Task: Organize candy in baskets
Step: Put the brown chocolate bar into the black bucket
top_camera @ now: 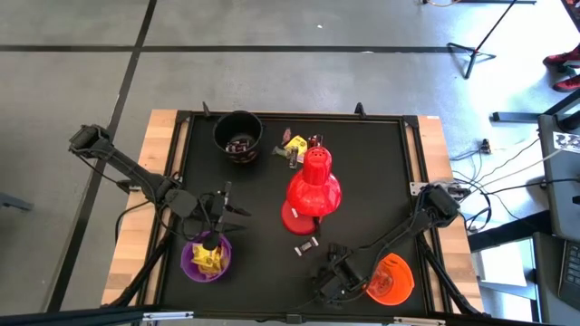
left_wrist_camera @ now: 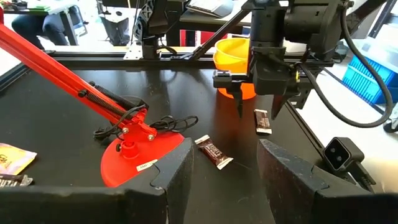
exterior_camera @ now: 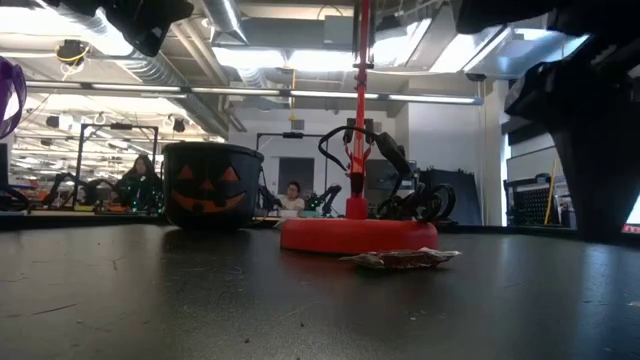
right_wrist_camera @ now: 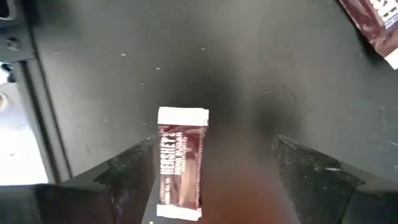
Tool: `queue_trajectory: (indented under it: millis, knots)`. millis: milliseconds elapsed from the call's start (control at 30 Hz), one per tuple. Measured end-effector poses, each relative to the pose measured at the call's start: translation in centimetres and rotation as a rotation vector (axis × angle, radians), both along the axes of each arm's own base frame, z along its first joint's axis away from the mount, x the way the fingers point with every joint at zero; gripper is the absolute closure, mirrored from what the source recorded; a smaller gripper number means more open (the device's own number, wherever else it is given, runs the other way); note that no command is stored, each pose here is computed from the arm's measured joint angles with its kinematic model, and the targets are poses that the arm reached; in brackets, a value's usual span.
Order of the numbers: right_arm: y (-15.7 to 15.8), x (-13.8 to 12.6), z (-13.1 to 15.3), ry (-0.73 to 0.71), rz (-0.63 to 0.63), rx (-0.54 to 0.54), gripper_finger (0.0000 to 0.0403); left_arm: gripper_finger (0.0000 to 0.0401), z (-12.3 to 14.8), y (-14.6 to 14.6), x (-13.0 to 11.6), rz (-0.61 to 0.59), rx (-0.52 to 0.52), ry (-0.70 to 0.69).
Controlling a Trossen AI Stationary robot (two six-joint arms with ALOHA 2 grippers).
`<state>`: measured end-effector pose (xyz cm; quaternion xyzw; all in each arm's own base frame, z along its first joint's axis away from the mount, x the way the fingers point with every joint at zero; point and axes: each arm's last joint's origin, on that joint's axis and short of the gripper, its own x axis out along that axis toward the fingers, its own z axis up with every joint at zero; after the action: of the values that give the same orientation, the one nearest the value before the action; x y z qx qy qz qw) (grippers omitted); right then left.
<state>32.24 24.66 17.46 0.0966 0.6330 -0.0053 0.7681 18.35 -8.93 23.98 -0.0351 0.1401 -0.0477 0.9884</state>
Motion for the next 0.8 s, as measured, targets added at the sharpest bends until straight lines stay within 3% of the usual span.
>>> queue_trajectory:
  millis: [200, 400, 600, 800]
  knots:
    - [0.1, 0.1, 0.0, -0.012, 0.002, 0.014, 0.0091, 0.0234, 0.0, 0.0, 0.0, 0.000, -0.001, 0.000]
    - [0.3, 0.3, -1.7, 0.049, 0.028, 0.019, 0.0091, 0.0234, 0.0, 0.0, 0.0, -0.002, 0.000, 0.003]
    - [0.2, 0.2, -2.5, 0.072, 0.029, -0.024, 0.0093, 0.0234, -0.1, 0.0, 0.0, -0.001, 0.007, 0.016]
    - [-0.2, -0.1, -2.5, 0.086, 0.037, -0.127, 0.0147, 0.0234, -0.2, 0.0, -0.1, 0.002, 0.011, 0.020]
